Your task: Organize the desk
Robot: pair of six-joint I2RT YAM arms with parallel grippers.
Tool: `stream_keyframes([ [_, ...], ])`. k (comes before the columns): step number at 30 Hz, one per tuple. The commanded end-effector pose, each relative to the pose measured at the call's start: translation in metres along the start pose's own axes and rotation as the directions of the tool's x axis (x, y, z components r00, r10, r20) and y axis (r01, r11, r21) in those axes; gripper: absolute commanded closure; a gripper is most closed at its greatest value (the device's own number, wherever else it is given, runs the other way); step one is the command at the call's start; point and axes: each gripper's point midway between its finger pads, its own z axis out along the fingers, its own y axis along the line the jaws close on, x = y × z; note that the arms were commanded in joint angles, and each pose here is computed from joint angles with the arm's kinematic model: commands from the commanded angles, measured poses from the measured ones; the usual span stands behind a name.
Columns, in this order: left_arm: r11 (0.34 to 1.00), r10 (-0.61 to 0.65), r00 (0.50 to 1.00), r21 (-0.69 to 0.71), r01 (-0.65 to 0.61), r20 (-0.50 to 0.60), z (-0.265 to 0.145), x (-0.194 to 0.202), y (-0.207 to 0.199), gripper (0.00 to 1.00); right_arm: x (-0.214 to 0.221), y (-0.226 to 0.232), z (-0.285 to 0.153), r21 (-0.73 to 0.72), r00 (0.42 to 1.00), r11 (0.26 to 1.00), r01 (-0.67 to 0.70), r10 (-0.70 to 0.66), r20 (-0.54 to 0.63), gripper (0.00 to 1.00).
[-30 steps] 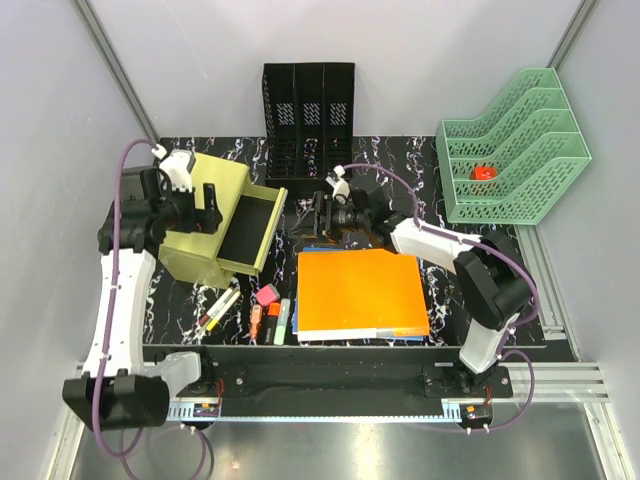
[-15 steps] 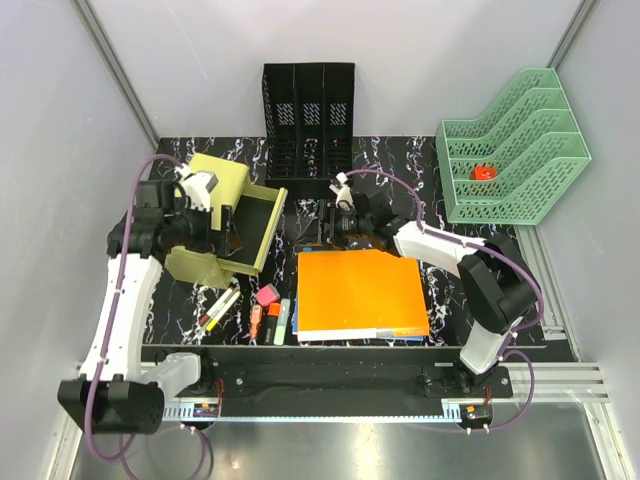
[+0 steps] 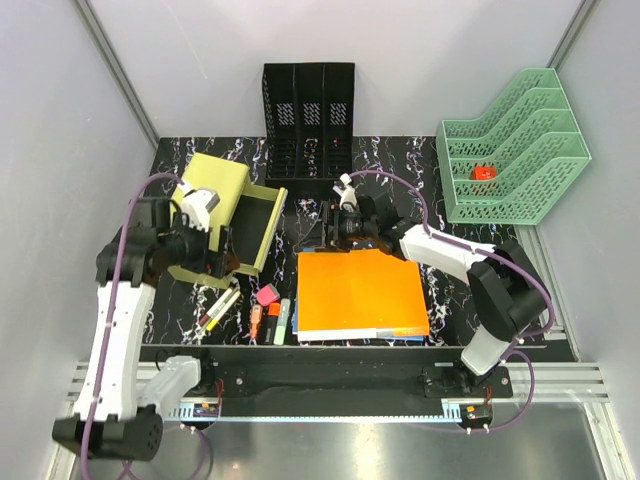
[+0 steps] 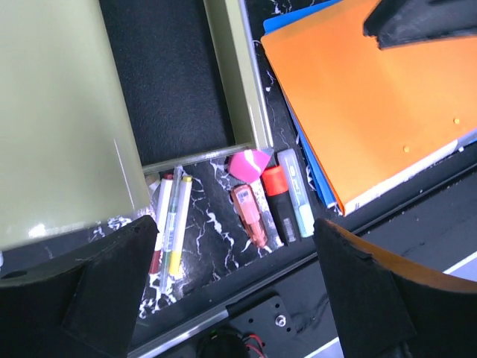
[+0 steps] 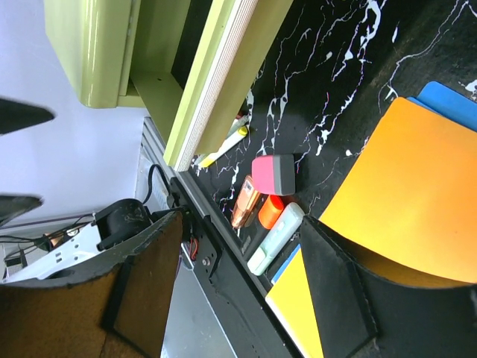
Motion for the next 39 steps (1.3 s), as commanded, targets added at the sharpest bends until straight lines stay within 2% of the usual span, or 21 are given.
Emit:
stream_keyframes([
  [1,0.996,0.087,0.996,-0.018,-0.086,0.030,-0.021,0.002,-0.005,0.10,-0.002,-0.001,0.000,0.002,1.000,1.000,0.018,-0.018,0.013,0.28],
  [4,0.991,0.107,0.994,-0.084,-0.107,-0.007,-0.016,0.008,0.011,0.11,-0.001,-0.005,0.000,0.006,1.000,1.000,0.012,-0.012,0.014,0.28],
  [8,0.972,0.098,0.983,-0.199,-0.128,-0.152,0.000,0.029,0.046,0.16,-0.001,-0.002,-0.003,0.008,1.000,1.000,0.014,-0.014,0.024,0.28],
  [11,0.970,0.091,0.973,-0.201,-0.134,-0.211,0.007,0.035,0.053,0.18,-0.002,-0.002,-0.004,0.008,0.999,1.000,0.024,-0.024,0.029,0.28],
  [19,0.960,0.055,0.974,-0.255,-0.111,-0.218,0.030,0.029,0.073,0.18,-0.001,-0.001,-0.001,-0.008,0.999,0.999,0.031,-0.031,0.025,0.28],
  [34,0.938,-0.058,0.981,-0.348,-0.010,-0.183,0.074,-0.023,0.116,0.18,0.006,-0.004,-0.004,-0.009,0.999,0.999,0.031,-0.031,0.011,0.28],
  [39,0.925,-0.107,0.983,-0.377,0.042,-0.152,0.071,-0.036,0.140,0.19,-0.003,-0.009,-0.007,0.018,0.999,0.999,0.044,-0.044,0.031,0.28],
])
